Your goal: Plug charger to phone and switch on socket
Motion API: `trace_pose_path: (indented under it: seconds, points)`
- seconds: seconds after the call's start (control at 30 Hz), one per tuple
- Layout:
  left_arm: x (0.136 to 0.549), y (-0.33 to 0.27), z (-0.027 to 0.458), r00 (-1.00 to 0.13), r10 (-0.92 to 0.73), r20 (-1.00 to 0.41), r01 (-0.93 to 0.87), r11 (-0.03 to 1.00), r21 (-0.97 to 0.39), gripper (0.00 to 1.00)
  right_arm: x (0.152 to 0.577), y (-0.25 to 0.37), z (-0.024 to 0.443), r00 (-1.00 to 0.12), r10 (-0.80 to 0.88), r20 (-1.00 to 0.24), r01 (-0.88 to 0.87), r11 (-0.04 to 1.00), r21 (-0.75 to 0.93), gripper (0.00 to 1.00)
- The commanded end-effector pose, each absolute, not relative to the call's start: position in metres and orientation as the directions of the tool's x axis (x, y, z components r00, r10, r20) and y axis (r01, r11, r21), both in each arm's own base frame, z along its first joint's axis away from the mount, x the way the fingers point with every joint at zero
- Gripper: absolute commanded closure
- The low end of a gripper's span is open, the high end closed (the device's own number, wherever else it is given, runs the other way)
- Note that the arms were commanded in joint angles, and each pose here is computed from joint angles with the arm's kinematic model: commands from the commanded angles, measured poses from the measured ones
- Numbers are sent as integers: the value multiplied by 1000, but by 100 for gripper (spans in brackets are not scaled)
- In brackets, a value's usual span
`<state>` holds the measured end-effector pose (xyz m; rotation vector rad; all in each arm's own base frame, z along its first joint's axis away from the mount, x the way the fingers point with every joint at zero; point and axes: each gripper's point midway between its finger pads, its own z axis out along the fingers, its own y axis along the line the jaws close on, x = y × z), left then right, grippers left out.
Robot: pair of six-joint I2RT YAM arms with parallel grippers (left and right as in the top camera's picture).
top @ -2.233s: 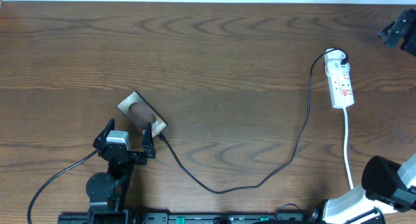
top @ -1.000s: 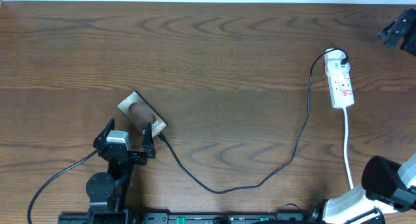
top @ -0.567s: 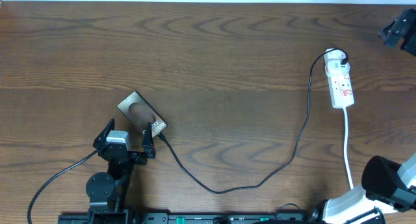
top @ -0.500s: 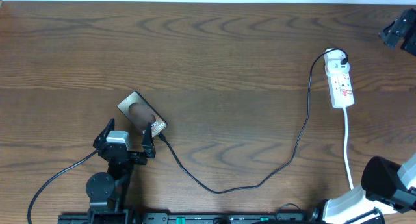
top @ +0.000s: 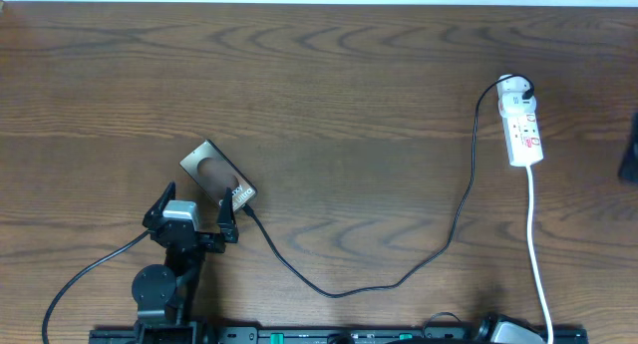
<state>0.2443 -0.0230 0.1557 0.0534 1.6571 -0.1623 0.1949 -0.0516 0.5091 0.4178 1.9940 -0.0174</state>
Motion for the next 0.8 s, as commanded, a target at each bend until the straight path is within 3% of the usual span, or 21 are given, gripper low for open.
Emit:
trace_pose_path:
  seconds: [0.0,0.2,0.33,0.77]
  points:
    - [243,-25,142,-142,-45,-989,141,988,-65,6,181,-54,513,-374,245,-895,321,939,123,1]
    - [243,-25,142,-142,-45,-989,141,988,-66,5,180,-25,529,-291,170,-941,167,978,125,1]
    - [243,-25,142,-142,-45,-989,141,988,-65,6,187,-13,515,-269,152,-951,89,987,132,1]
    - [243,-25,142,-142,-45,-989,141,988,-65,5,232,33,365,-253,98,-962,-164,976,143,1]
